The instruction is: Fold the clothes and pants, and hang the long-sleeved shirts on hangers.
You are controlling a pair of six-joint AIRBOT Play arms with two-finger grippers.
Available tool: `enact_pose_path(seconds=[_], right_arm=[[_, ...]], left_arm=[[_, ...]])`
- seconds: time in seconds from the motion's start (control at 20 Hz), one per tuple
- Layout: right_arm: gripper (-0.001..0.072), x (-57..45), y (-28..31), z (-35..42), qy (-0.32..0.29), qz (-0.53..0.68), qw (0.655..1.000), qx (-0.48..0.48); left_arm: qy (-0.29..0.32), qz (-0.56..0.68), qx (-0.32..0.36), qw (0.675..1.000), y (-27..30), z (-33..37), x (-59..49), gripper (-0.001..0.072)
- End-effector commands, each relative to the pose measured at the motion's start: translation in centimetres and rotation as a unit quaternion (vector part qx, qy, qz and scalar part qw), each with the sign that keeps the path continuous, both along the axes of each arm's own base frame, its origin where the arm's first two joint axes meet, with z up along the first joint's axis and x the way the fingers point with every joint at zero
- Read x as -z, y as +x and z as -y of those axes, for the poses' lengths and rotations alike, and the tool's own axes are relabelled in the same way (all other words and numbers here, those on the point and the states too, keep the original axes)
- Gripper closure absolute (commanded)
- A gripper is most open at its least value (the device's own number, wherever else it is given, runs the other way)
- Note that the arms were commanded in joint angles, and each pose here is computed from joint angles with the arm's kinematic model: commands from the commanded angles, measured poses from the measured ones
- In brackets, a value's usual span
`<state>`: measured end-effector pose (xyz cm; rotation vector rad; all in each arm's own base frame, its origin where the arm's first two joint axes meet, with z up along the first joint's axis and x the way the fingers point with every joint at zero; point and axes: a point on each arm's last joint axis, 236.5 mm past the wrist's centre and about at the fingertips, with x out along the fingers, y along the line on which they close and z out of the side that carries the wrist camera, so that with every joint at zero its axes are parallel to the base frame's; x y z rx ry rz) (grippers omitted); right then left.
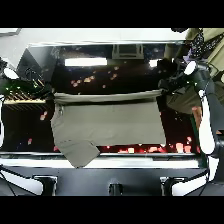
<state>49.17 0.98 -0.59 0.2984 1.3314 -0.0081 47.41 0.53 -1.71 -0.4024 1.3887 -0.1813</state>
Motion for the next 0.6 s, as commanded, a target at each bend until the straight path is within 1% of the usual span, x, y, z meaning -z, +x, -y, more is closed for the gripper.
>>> enact_pose_path(seconds=[0.0, 0.1, 0.25, 0.4, 0.55], right_arm=[[0.0682, 0.3, -2.9, -0.4, 0.004, -0.061, 0.998, -0.011], [0.0682, 0.4, -3.0, -0.5, 0.007, -0.064, 0.998, -0.009], [0.0682, 0.8, -3.0, -0.5, 0.007, -0.067, 0.998, -0.008], [0.0682, 2.3, -3.7, -0.5, 0.009, -0.094, 0.995, -0.012], [0.0682, 4.2, -4.6, -0.4, 0.007, -0.131, 0.991, -0.015]], left_arm=[[0.017, -0.081, 0.012, 0.996, -4.1, 0.2, -0.5, 0.0695], [0.026, -0.100, 0.022, 0.994, -5.0, 1.1, 0.4, 0.0696], [0.024, -0.126, 0.020, 0.992, -6.1, 2.5, 2.4, 0.0696], [0.024, -0.136, -0.003, 0.990, -6.4, 2.7, 3.9, 0.0695], [0.026, -0.130, -0.005, 0.991, -6.2, 2.8, 4.2, 0.0696]])
